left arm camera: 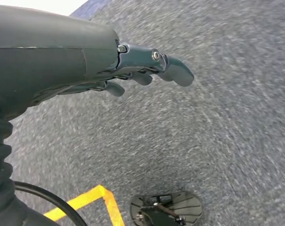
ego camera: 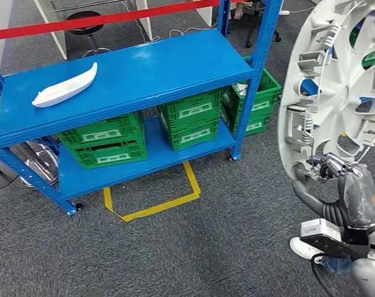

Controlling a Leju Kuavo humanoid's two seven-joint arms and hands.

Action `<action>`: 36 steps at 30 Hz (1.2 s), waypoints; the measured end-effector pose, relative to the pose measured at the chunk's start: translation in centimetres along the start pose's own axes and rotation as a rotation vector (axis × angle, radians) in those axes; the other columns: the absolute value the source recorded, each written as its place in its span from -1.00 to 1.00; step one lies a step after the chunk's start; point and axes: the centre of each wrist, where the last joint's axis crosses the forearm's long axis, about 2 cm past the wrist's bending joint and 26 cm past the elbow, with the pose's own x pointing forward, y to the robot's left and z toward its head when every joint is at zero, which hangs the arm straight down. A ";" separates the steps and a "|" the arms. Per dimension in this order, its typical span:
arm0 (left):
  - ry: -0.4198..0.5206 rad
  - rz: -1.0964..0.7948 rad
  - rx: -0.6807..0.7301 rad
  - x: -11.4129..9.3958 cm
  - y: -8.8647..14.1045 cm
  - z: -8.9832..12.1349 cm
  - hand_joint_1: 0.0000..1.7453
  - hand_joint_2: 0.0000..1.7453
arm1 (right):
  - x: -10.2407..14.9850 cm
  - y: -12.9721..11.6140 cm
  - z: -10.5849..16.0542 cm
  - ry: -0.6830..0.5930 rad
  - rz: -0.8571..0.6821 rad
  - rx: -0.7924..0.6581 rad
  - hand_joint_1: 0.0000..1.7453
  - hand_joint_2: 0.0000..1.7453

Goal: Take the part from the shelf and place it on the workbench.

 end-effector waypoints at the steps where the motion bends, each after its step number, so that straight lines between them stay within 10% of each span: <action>1: 0.000 -0.001 -0.001 0.0 0.0 0.0 -1.00 1.00 | 0.1 0.0 -0.3 -0.009 0.001 0.006 1.00 1.00; 17: -0.013 -0.015 -0.001 0.6 0.5 -0.5 -1.00 1.00 | 2.7 1.2 -6.6 -0.161 0.009 0.161 1.00 1.00; 36: -0.006 -0.017 -0.004 0.4 0.4 -0.4 -1.00 1.00 | 3.8 2.8 -7.4 -0.210 0.001 0.217 1.00 1.00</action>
